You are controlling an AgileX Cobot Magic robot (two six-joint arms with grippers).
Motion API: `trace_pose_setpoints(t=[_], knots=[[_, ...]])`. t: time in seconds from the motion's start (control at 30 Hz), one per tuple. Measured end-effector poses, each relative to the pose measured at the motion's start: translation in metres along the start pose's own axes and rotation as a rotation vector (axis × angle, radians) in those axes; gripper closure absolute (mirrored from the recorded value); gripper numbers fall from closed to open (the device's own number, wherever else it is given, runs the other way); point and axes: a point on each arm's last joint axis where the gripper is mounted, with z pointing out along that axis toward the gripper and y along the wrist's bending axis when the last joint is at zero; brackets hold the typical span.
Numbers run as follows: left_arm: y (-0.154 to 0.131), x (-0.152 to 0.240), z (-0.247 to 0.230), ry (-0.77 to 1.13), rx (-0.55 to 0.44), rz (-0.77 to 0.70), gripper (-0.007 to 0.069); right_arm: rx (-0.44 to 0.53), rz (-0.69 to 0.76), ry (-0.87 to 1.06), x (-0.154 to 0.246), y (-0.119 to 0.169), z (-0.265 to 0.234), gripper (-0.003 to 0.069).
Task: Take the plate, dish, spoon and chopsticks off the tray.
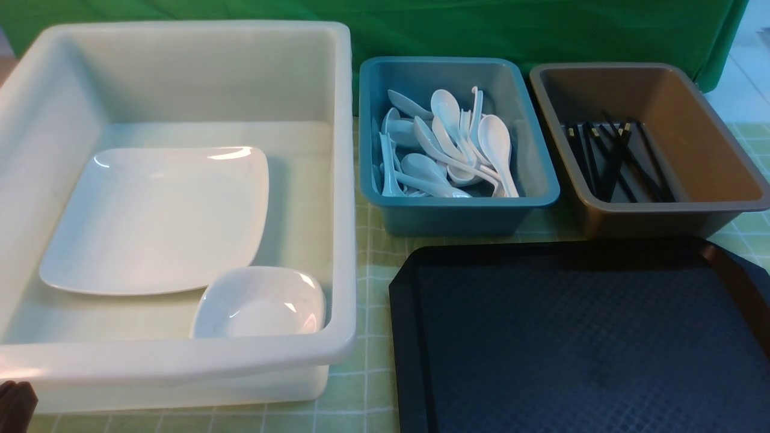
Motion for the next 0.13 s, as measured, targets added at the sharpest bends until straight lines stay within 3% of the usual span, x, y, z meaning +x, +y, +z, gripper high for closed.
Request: trace_pose_setpoints(t=[0.13], knots=[[0.0, 0.0, 0.0, 0.0, 0.0, 0.0, 0.0627, 0.0, 0.0, 0.0, 0.0, 0.0, 0.0, 0.0417]])
